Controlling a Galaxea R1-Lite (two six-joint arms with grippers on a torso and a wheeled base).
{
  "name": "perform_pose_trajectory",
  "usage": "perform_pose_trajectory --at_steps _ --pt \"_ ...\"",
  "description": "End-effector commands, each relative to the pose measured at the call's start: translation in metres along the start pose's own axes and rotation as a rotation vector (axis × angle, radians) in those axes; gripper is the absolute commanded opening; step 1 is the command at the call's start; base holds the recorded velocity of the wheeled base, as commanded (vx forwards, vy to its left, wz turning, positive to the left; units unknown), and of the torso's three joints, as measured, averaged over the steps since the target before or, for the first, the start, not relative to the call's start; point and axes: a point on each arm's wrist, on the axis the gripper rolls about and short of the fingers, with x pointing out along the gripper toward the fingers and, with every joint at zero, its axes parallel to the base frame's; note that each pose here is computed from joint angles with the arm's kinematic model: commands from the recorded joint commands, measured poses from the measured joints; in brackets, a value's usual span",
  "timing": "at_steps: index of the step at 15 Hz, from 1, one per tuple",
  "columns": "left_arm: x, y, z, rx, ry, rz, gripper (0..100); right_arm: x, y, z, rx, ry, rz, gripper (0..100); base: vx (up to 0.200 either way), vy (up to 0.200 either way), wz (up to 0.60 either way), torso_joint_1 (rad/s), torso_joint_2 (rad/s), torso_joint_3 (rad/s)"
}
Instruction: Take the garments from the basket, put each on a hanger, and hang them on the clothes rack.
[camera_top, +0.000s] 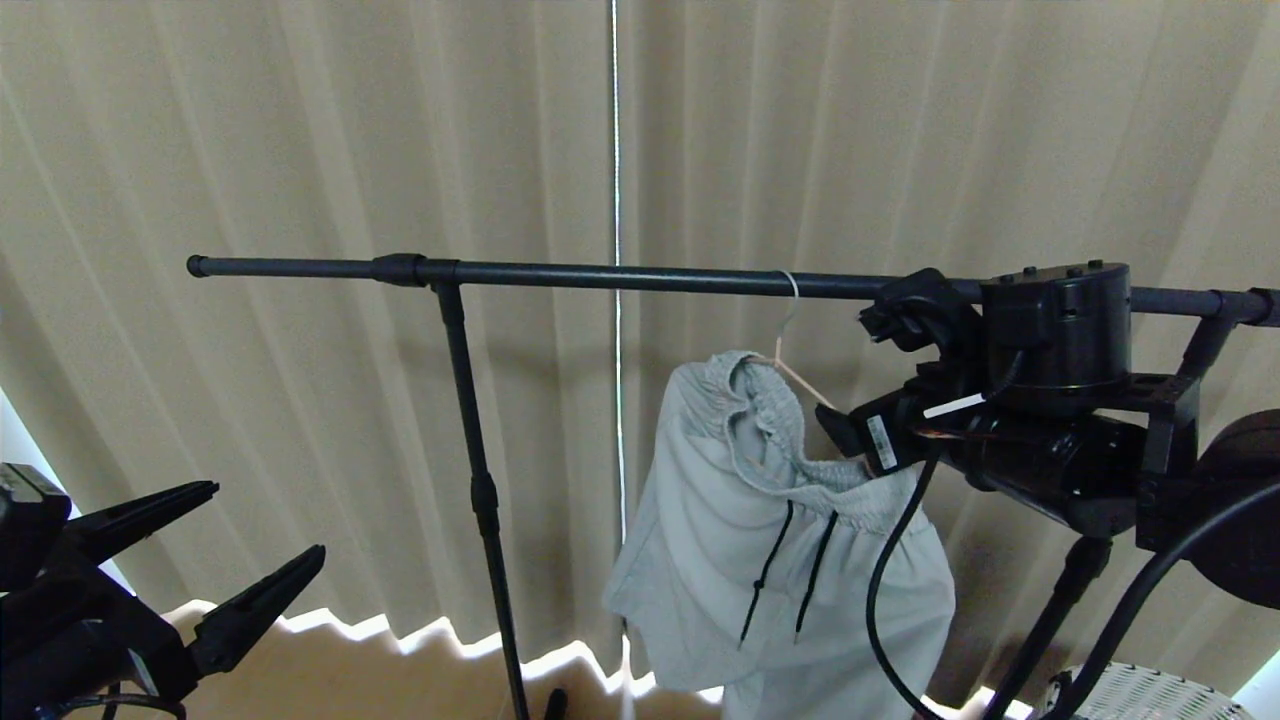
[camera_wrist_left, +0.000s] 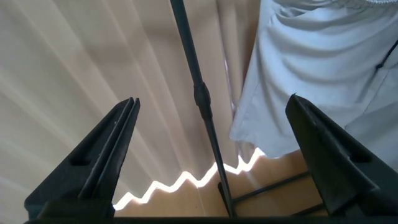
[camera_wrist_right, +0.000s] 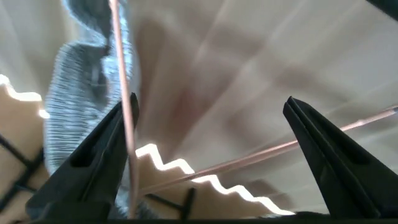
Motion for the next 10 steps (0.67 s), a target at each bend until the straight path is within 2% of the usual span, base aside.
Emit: perform_pose_trajectory --at_steps 1,4,10 --pt "0.0 0.0 0.0 0.001 -0.001 0.001 100 -0.002 0.001 0.002 0.022 -0.032 0.02 100 0.0 0.0 0.0 0.0 0.0 0.0" --pt "-0.002 0.0 0.001 0.003 -0.009 0.004 100 -0.004 0.001 0.0 0.044 -0.095 0.064 100 0.0 0.0 0.0 0.0 0.0 0.0" --pt "-0.002 -0.001 0.0 0.002 -0.005 0.003 100 -0.03 -0.012 0.008 0.081 -0.182 0.091 100 0.0 0.0 0.0 0.0 0.0 0.0"
